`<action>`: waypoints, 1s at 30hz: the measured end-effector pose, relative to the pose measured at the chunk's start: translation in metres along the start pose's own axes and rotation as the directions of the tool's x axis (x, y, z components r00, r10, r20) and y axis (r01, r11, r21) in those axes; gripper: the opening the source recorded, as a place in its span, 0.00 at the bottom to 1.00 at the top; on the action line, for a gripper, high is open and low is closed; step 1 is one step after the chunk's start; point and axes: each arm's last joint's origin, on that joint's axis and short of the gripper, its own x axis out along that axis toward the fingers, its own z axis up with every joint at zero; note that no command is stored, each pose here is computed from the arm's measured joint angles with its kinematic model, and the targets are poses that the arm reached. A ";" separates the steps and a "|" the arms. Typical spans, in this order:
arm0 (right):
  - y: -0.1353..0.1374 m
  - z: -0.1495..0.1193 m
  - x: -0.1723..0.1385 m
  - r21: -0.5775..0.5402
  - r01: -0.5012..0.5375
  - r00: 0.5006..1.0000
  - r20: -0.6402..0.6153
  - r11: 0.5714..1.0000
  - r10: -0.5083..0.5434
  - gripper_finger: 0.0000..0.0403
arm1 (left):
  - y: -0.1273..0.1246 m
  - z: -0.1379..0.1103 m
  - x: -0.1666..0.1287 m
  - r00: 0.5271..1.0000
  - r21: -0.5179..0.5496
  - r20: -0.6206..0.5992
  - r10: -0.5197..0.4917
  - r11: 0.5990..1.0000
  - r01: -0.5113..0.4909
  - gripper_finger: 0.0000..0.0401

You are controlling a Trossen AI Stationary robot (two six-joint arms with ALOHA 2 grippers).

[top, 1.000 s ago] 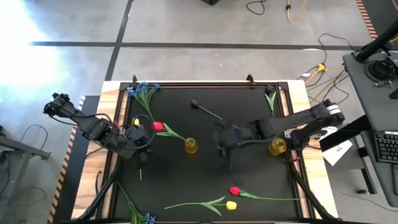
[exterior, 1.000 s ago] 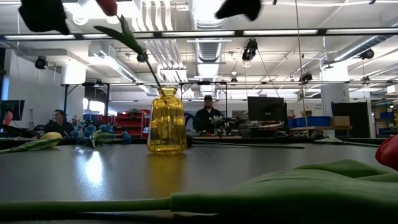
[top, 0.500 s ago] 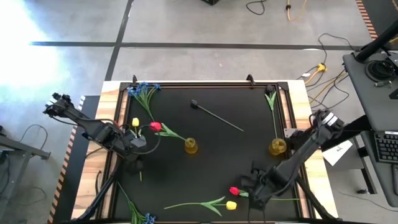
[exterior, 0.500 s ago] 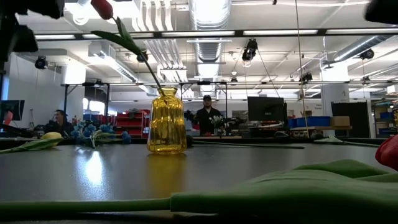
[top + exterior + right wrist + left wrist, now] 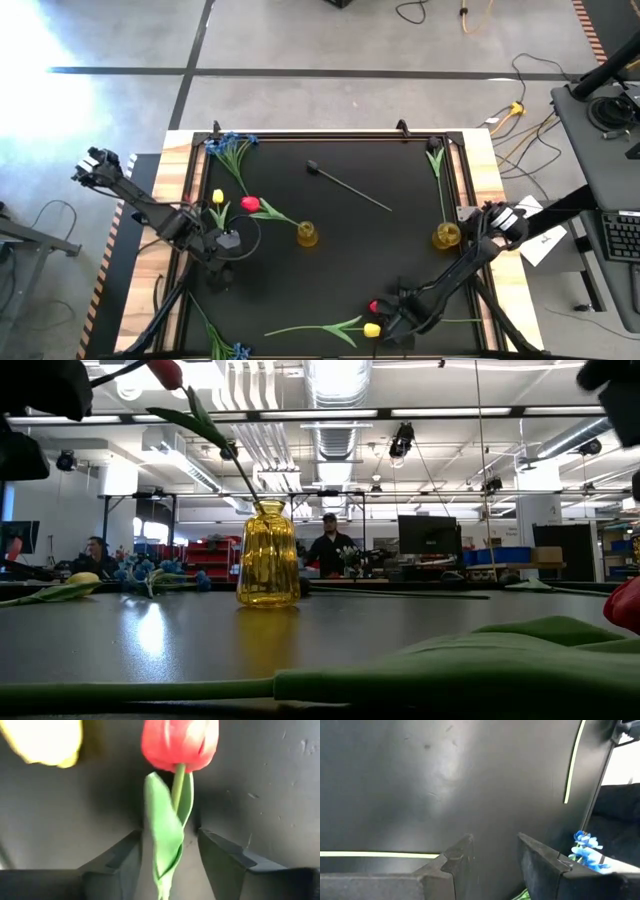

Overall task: Sort flowers into vase by color
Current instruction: Put the red flower into the left yellow vase

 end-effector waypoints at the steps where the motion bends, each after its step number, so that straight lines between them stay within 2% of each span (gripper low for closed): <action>1: -0.001 0.002 0.002 0.006 0.002 1.000 -0.005 1.000 -0.002 0.41 | -0.001 0.000 0.000 1.000 0.003 -0.002 0.000 1.000 0.000 0.34; 7: -0.008 0.012 0.000 0.016 0.001 1.000 0.009 1.000 -0.001 0.20 | -0.002 -0.002 0.001 1.000 0.018 0.004 0.012 1.000 -0.012 0.34; 11: -0.020 0.025 -0.024 0.036 -0.035 0.996 0.087 0.999 0.031 0.05 | 0.000 -0.002 -0.002 0.999 0.050 0.045 0.024 0.998 -0.027 0.34; 14: -0.038 0.039 -0.051 0.079 -0.067 0.983 0.178 0.995 0.052 0.04 | 0.000 -0.002 -0.002 0.998 0.070 0.057 0.032 0.997 -0.036 0.34; 17: -0.063 0.057 -0.087 0.117 -0.080 0.936 0.351 0.990 0.034 0.03 | 0.000 -0.004 -0.003 1.000 0.079 -0.008 0.001 0.997 -0.001 0.34; 19: -0.080 0.069 -0.115 0.140 -0.095 0.860 0.510 0.986 0.011 0.03 | 0.000 -0.007 -0.003 0.996 0.068 -0.084 -0.021 0.997 0.027 0.34; 20: -0.089 0.075 -0.130 0.151 -0.112 0.806 0.592 0.982 0.001 0.03 | 0.001 -0.008 -0.004 0.993 0.058 -0.117 -0.025 0.998 0.032 0.34; 24: -0.124 0.097 -0.182 0.154 -0.197 0.543 0.840 0.968 -0.023 0.03 | -0.003 -0.010 -0.007 0.978 0.026 -0.198 -0.069 0.997 0.076 0.34; 28: -0.154 0.113 -0.224 0.118 -0.248 0.263 0.964 0.961 -0.051 0.03 | -0.004 -0.013 -0.007 0.968 0.007 -0.236 -0.080 0.996 0.084 0.34; 30: -0.167 0.121 -0.237 0.117 -0.262 0.143 0.986 0.958 -0.081 0.03 | -0.004 -0.016 -0.007 0.961 -0.012 -0.267 -0.079 0.997 0.078 0.34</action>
